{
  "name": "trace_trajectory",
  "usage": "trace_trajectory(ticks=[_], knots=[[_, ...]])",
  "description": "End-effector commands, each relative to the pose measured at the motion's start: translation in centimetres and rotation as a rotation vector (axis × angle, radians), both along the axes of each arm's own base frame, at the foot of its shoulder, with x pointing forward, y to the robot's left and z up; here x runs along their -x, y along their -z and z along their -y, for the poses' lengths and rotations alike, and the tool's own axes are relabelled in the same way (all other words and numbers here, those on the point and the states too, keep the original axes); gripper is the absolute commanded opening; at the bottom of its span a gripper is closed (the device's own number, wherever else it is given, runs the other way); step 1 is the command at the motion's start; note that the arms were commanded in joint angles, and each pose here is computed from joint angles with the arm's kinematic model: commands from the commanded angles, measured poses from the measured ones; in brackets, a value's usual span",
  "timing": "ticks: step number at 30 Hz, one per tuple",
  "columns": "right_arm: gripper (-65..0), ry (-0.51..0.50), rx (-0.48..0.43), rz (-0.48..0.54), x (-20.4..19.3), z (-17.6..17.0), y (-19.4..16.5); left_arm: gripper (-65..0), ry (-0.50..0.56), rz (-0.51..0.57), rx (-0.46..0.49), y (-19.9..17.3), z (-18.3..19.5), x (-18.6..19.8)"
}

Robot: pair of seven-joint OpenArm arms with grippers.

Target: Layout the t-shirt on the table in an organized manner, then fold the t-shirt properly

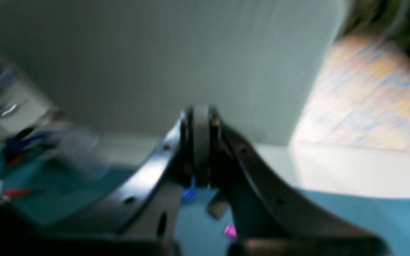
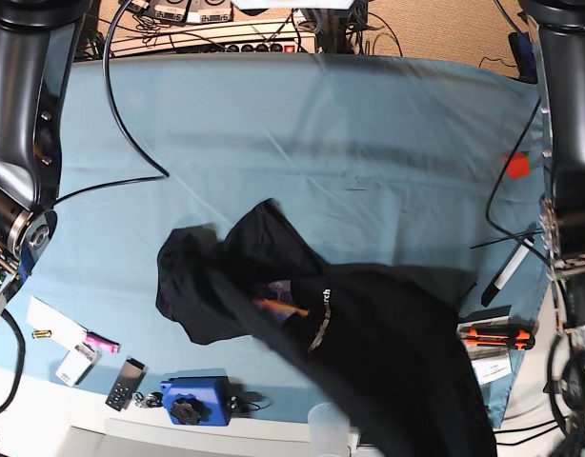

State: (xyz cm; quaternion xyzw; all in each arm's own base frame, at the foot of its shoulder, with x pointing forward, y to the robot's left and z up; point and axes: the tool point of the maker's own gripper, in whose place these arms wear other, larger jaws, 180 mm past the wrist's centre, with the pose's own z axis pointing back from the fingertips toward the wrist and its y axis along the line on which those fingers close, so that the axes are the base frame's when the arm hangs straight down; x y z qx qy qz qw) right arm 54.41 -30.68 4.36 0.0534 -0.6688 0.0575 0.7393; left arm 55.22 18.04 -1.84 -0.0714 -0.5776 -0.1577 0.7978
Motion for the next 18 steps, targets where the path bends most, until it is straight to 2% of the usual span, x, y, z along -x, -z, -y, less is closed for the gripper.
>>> trace_trajectory(ticks=[1,5,9,10,14,16,18], knots=[[-65.0,-0.025,-0.016,0.048,0.4,-0.4,-1.8,-65.0,0.000,0.058,0.014,-2.4,-0.3,0.1],[-65.0,-0.112,-0.028,-0.174,0.9,-2.0,5.9,-65.0,0.008,-0.014,0.015,0.7,0.0,0.3],[-65.0,-0.202,-0.035,-0.461,3.3,-3.4,14.5,-65.0,0.035,-0.127,0.023,4.0,0.5,1.1],[-63.8,-0.211,-0.046,-0.484,3.6,-3.6,15.9,-65.0,0.044,-0.158,0.025,5.0,0.6,1.4],[-49.8,-0.229,-0.042,-0.611,5.7,-3.8,22.7,-65.0,0.061,-0.259,0.027,8.9,1.0,2.5],[-47.7,-0.226,-0.054,-0.688,7.1,-4.0,26.3,-65.0,0.063,-0.303,0.013,10.8,0.9,3.2],[-47.7,-0.201,-0.072,-0.675,7.3,-4.3,28.9,-65.0,0.073,-0.325,-0.003,12.3,0.9,3.9]])
